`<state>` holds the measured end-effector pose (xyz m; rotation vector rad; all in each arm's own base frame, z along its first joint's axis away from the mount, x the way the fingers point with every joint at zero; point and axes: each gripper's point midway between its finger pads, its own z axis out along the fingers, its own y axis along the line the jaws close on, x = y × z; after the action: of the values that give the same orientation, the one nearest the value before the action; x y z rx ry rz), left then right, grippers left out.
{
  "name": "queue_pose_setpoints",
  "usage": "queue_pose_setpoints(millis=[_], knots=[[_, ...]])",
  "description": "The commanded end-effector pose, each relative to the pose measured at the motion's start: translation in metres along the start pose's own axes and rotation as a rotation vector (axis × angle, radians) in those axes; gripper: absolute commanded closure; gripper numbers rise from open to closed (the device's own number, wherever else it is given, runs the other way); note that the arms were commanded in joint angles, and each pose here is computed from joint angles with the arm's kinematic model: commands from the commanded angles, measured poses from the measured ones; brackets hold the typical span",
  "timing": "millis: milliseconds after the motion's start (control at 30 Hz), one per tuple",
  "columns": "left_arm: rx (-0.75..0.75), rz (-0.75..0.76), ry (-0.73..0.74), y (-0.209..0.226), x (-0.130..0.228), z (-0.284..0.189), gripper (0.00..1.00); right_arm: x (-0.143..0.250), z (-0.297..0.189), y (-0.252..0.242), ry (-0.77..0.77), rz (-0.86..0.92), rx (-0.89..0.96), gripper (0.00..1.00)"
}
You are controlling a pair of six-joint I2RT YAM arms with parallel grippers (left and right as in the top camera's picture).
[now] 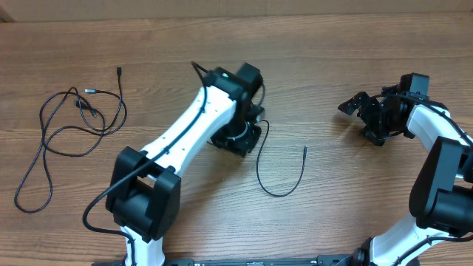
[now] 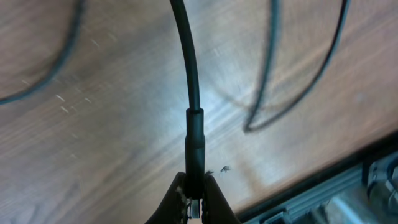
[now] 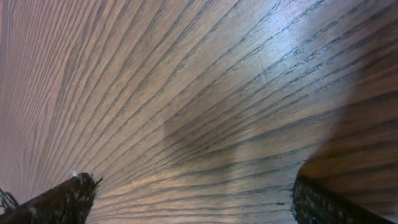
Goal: Untangle cables
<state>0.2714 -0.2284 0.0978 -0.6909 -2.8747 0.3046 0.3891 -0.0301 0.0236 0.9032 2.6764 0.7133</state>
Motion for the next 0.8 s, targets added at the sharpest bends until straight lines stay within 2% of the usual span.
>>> queue_pose_setpoints(millis=[0, 233, 300, 467, 500, 567, 767], knots=[[-0.024, 0.061, 0.05, -0.011, 0.013, 0.008, 0.96, 0.004, 0.004, -0.008, 0.012, 0.016, 0.018, 0.0], [-0.054, 0.076, 0.176, -0.019, 0.048, 0.045, 0.94, 0.004, 0.004, -0.008, 0.012, 0.016, 0.018, 0.0], [-0.075, 0.041, 0.225, -0.012, 0.064, 0.062, 0.9, 0.004, 0.004, -0.008, 0.012, 0.016, 0.018, 0.0], [-0.099, -0.044, 0.305, -0.001, 0.091, 0.083, 0.9, 0.004, 0.004, -0.008, 0.012, 0.016, 0.018, 0.0], [-0.103, -0.056, 0.316, 0.001, 0.095, 0.085, 0.88, 0.004, 0.004, -0.008, 0.012, 0.016, 0.018, 0.0], [-0.109, -0.066, 0.34, 0.004, 0.103, 0.089, 0.76, 0.004, 0.004, -0.008, 0.012, 0.016, 0.018, 0.0], [-0.102, -0.075, 0.36, 0.002, 0.106, 0.083, 0.66, 0.004, 0.004, -0.008, 0.012, 0.016, 0.018, 0.0]])
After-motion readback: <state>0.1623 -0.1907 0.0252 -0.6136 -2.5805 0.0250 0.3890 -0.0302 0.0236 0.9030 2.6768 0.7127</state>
